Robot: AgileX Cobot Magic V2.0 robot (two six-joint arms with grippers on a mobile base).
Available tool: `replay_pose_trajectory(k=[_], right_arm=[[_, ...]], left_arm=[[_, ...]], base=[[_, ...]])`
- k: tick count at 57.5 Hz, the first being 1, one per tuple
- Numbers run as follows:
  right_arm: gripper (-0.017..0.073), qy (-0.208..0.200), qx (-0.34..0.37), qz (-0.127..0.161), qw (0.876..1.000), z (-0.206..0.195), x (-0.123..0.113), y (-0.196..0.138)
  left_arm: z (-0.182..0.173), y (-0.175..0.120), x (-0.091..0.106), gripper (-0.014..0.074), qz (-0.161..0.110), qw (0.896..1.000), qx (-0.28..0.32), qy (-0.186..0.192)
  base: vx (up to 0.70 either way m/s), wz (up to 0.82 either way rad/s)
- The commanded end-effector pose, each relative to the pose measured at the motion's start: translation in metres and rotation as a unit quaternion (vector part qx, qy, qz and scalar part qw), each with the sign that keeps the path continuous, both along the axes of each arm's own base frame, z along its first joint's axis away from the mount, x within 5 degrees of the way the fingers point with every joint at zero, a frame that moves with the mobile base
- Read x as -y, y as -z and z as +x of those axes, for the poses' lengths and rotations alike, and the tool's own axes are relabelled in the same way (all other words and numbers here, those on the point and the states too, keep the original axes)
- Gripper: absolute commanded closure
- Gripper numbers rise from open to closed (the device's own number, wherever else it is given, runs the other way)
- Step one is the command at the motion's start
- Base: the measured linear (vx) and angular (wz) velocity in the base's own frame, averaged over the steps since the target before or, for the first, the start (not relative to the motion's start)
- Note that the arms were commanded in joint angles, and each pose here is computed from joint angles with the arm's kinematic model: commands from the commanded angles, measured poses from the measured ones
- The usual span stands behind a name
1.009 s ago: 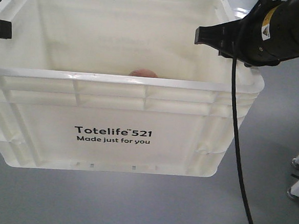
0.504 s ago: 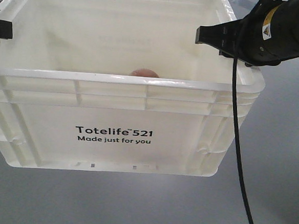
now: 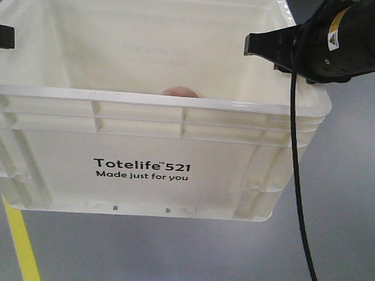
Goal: Place moving items into box and shelve
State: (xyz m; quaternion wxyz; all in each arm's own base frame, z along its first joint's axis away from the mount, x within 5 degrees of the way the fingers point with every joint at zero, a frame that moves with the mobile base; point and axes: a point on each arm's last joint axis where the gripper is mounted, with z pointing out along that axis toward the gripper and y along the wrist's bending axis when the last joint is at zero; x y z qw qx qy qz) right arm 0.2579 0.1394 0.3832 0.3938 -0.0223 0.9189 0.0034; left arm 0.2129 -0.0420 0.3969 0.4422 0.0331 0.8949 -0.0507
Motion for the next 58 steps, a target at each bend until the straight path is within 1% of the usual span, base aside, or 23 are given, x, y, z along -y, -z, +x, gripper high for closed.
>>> replay_pose_trajectory(k=[1,24,58], right_arm=[[0.0432,-0.024,0.103,0.007,0.994,-0.0011,0.0048,-0.0352],[0.0432,-0.024,0.103,0.007,0.994,-0.0011,0.0048,-0.0352],[0.0432,-0.024,0.103,0.007,0.994,-0.0011,0.0048,-0.0352]], left_arm=[[-0.0041,-0.0325,0.0027,0.0464,-0.019,0.994,0.109,0.018],[-0.0041,-0.0325,0.0027,0.0464,-0.019,0.994,0.109,0.018],[-0.0041,-0.0325,0.0027,0.0464,-0.019,0.994,0.109,0.018]], base=[[-0.15,0.57],[-0.12,0.47],[-0.08,0.30]])
